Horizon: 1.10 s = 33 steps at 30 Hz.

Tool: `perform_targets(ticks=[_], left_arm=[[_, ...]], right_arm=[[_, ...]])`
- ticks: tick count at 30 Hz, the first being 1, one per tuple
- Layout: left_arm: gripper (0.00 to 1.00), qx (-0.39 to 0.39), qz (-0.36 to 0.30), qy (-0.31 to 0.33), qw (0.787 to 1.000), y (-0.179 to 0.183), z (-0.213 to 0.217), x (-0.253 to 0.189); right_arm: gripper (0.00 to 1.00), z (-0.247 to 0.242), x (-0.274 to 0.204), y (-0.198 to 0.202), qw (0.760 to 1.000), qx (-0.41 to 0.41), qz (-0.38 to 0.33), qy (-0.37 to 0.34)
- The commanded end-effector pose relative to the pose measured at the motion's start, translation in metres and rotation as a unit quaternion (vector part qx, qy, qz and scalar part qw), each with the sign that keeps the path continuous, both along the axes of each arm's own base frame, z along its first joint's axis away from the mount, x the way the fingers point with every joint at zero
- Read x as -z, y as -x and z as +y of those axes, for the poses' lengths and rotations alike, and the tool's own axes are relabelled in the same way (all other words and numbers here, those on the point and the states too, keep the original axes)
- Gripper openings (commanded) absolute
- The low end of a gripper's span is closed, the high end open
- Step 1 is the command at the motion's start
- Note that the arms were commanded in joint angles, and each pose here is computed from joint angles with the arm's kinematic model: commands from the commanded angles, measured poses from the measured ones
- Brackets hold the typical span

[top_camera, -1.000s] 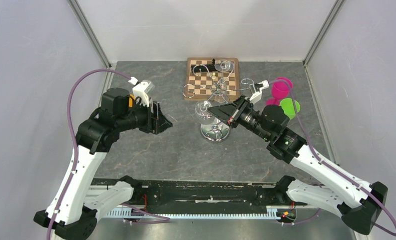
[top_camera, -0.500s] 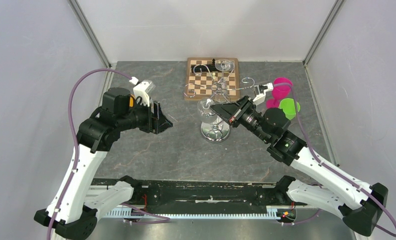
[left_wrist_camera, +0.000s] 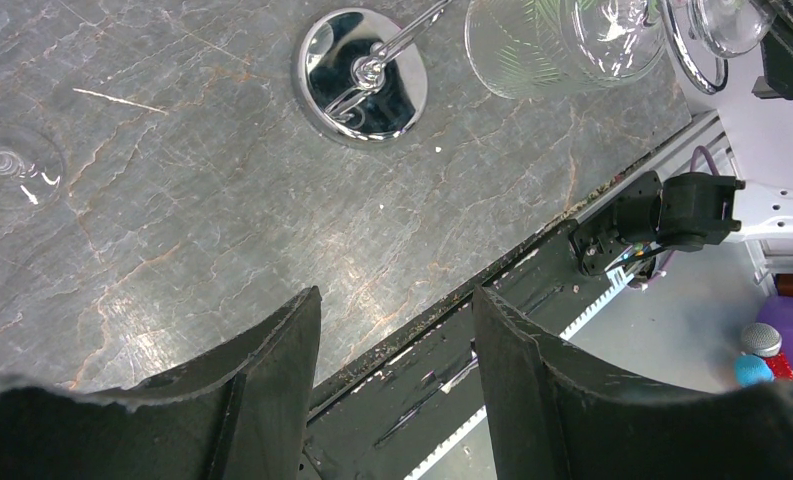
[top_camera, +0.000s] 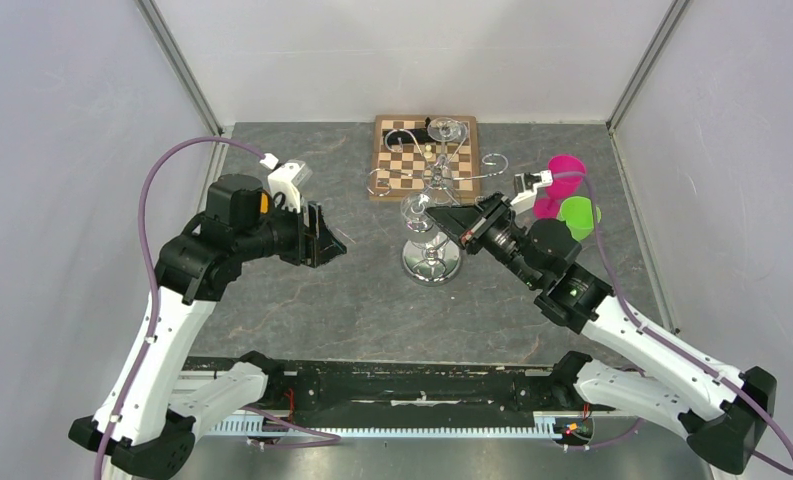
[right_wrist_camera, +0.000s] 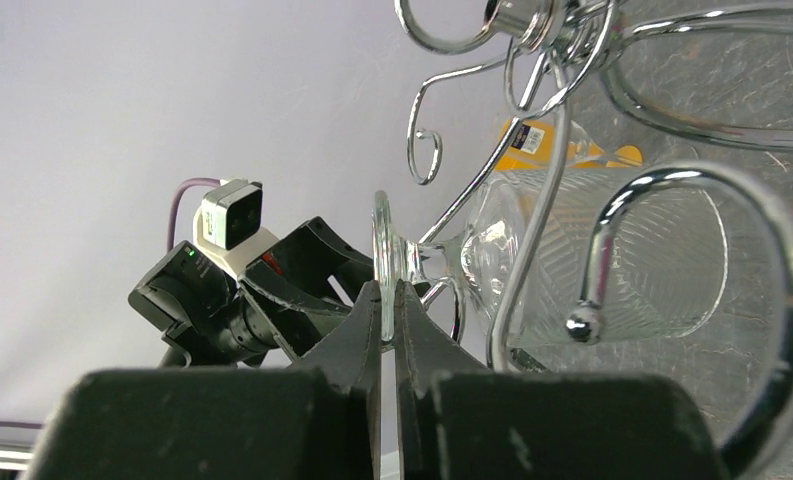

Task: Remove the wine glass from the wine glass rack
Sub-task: Pick up the wine glass from the wine rack.

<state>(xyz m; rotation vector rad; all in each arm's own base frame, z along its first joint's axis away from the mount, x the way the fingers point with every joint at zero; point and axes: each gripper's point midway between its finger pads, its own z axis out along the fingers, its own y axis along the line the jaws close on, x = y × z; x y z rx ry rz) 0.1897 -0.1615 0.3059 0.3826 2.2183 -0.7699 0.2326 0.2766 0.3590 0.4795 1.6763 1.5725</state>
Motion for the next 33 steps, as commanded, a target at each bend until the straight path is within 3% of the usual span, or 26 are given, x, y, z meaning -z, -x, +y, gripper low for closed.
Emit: perform_targets(ticks=[1,23,33], left_arm=[[0.64,0.015,-0.015,-0.005,1.0,-0.001,-0.002,-0.004],[0.64,0.024,-0.01,0.003,1.0,-0.003,-0.007,-0.007],[0.64,0.037,0.008,0.031,0.999,0.01,-0.013,-0.01]], right_arm=[[0.0,-0.012,-0.011,-0.006,0.999,0.027,-0.007,-0.036],[0.0,-0.044,-0.02,0.013,0.998,0.053,-0.032,-0.021],[0.0,-0.053,-0.014,0.046,0.996,0.009,-0.09,0.017]])
